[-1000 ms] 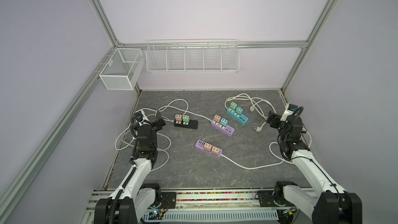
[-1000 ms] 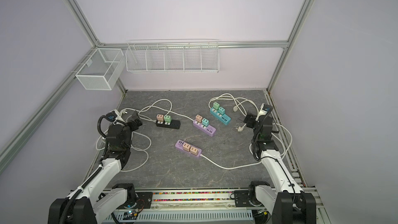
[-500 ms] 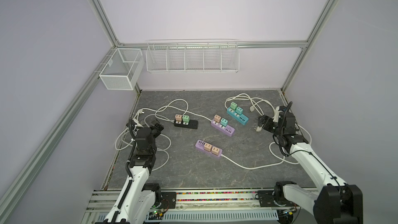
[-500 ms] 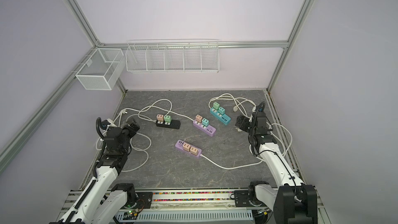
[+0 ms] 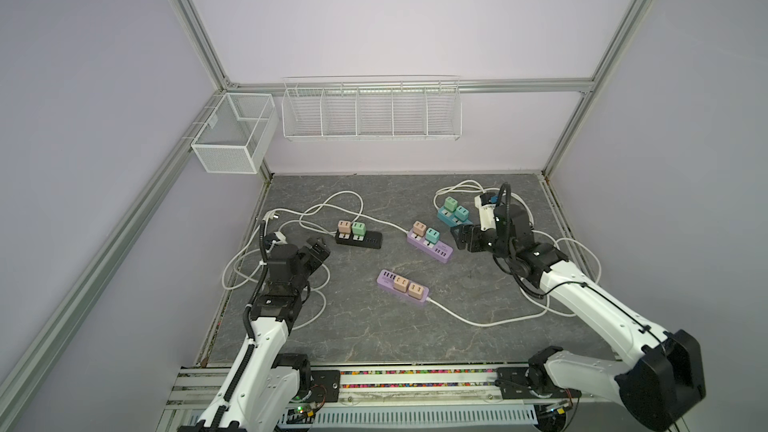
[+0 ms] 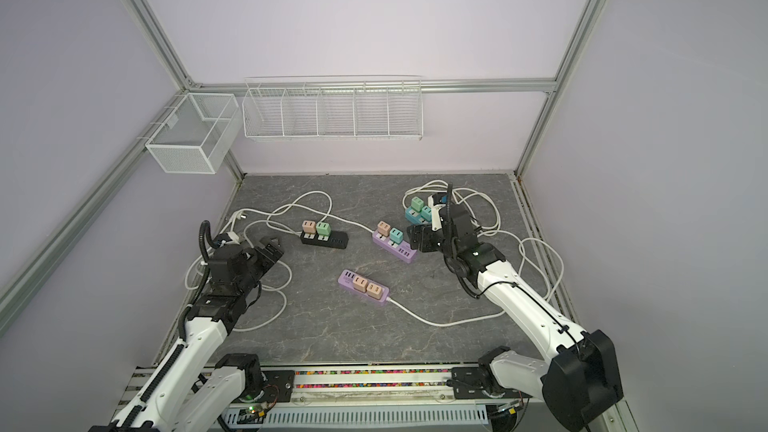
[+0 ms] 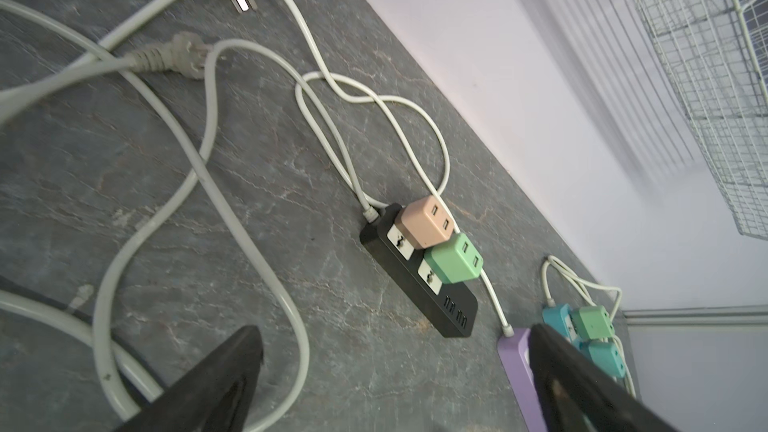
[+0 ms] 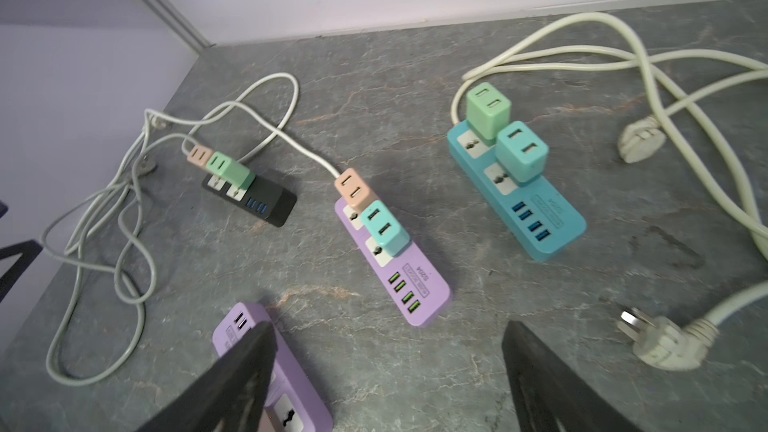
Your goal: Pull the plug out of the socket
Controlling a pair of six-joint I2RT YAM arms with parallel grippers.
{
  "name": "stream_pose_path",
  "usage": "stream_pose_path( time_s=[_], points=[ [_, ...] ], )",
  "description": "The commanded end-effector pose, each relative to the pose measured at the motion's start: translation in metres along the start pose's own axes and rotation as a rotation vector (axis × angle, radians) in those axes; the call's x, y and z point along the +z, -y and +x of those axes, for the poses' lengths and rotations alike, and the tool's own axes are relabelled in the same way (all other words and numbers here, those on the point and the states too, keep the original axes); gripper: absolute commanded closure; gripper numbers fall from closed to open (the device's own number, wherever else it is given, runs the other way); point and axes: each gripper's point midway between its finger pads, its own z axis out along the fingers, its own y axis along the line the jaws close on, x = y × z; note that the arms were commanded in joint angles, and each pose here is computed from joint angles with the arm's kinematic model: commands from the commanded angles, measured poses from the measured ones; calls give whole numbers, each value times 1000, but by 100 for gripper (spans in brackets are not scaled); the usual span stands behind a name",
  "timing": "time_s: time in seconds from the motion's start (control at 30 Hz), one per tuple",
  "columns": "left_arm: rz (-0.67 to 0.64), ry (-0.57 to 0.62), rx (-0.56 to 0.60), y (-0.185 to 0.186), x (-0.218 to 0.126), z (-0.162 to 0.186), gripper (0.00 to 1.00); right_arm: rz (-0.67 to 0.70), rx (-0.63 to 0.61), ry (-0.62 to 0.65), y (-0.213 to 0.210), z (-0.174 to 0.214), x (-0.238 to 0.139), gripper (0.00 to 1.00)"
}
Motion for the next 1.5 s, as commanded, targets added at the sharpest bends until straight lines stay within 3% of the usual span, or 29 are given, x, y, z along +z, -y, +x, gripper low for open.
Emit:
stream_pose_path(
  time_s=[0.0,0.53,1.03,1.47],
  points=[
    [40,-61,-26,18,-3,7,0,-71,-129,-43,-31,5,13,12],
    [116,-189,-130,34,10,31,9,-362,-395,-219,-142,44,89,10],
    [74,-201,-185,25,49,38,36,-478,-566,-266,-176,50,152,0],
    [14,-186,-150,18,62,34,40,-439,-588,-366,-161,78,224,4]
  ],
)
